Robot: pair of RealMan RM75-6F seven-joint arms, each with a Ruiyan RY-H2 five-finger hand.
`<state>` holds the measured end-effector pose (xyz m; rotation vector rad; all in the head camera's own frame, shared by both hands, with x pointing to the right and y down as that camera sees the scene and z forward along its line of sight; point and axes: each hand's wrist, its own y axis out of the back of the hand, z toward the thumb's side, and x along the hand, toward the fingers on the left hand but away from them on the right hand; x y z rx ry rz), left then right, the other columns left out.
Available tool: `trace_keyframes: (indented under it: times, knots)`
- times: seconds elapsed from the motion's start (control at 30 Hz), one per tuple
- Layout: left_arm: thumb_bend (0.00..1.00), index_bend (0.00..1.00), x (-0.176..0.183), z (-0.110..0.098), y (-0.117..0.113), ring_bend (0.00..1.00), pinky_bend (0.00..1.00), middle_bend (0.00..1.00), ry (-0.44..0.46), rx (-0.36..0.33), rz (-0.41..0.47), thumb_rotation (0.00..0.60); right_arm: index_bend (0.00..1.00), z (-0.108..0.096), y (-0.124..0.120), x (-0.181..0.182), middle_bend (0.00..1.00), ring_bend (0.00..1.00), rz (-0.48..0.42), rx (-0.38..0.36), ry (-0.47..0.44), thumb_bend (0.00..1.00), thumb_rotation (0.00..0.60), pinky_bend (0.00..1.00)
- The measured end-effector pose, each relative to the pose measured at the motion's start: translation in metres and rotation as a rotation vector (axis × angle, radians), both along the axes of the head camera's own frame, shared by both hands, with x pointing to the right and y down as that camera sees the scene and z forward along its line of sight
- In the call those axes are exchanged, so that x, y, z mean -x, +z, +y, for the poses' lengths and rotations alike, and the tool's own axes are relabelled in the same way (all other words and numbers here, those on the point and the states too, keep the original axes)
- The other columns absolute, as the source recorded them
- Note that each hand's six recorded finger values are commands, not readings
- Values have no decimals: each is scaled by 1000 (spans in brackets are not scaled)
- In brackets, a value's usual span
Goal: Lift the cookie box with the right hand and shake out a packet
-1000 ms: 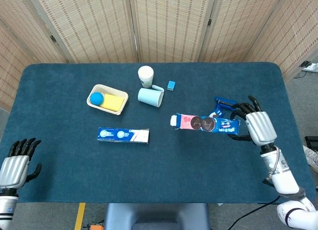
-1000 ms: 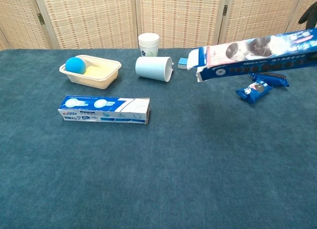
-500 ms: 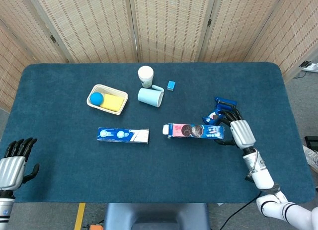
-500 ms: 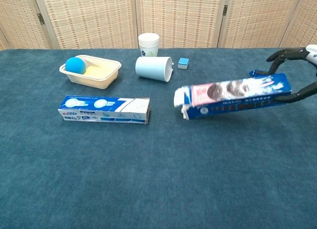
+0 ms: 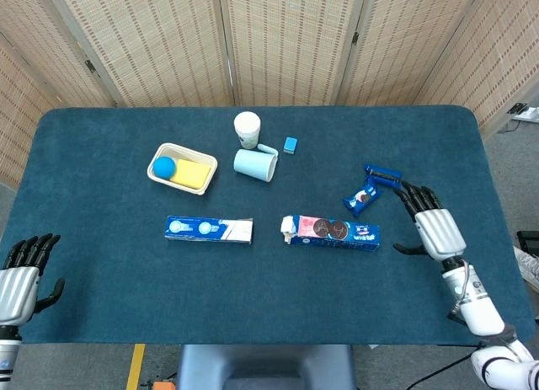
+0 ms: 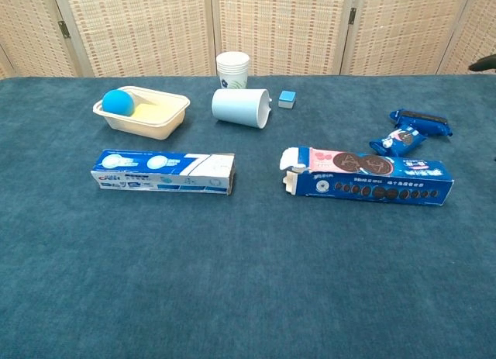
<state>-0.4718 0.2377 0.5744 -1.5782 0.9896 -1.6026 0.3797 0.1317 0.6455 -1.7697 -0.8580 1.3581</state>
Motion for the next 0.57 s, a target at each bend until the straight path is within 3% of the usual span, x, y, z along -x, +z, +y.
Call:
trace_keyframes:
  times: [0.2,0.3,0.37,0.57]
  knots:
    - [437,107,-2,0,1,96,99,112,12,12,10,600,0,42,-37,-27,0,0,241,-59,60,127,600,0]
    - [438,107,-3,0,3,96,109,112,25,24,9,600,0,56,-52,-39,0,0,301,-89,101,127,600,0]
    - [438,106,-2,-1,4,96,123,112,28,29,3,600,0,65,-59,-46,0,0,305,-93,129,127,600,0]
    - [437,108,-1,-2,3,96,115,112,24,23,-1,600,0,88,-86,-62,0,0,203,-124,232,127,600,0]
